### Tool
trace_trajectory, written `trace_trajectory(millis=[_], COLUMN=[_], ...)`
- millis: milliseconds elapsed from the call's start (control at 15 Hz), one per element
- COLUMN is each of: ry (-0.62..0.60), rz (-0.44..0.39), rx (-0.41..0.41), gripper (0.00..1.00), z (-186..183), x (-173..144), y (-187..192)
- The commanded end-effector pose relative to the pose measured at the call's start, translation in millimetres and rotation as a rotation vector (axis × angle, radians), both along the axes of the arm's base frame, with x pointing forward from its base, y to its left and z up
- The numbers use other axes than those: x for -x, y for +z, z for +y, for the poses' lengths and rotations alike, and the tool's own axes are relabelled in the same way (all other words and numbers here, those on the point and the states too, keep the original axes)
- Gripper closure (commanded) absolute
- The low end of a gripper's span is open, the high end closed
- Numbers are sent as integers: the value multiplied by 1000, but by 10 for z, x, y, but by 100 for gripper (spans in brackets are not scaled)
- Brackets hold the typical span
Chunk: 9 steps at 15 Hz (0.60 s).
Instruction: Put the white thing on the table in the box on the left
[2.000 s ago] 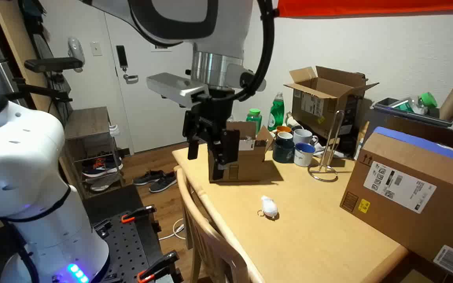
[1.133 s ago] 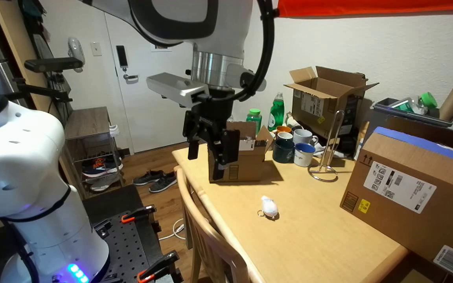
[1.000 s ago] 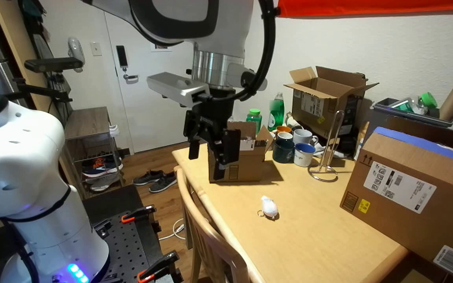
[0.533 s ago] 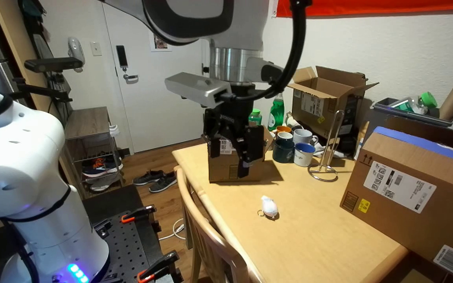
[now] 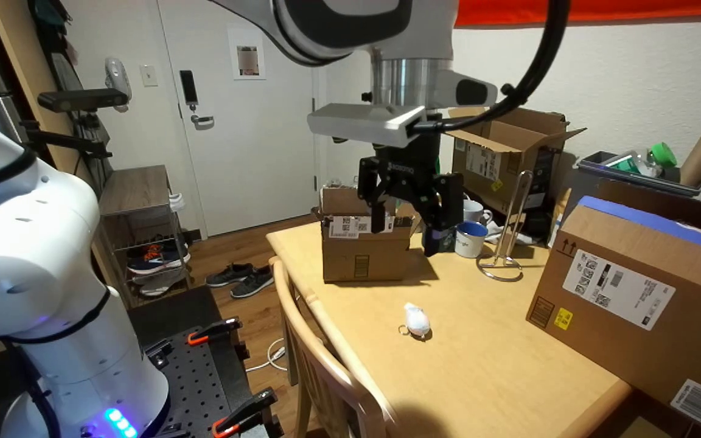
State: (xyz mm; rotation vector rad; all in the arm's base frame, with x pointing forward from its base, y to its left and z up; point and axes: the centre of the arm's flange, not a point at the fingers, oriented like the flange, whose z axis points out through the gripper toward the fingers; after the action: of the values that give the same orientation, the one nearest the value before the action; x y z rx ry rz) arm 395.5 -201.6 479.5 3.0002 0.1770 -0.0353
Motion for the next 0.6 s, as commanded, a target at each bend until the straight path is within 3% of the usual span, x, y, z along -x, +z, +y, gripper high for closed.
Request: trace_trajectory(millis=[0, 533], ry=[66, 174], rz=[1, 49], rx=[-5, -61], gripper=[0, 0], z=[-72, -35], x=[-357, -897], y=[14, -197])
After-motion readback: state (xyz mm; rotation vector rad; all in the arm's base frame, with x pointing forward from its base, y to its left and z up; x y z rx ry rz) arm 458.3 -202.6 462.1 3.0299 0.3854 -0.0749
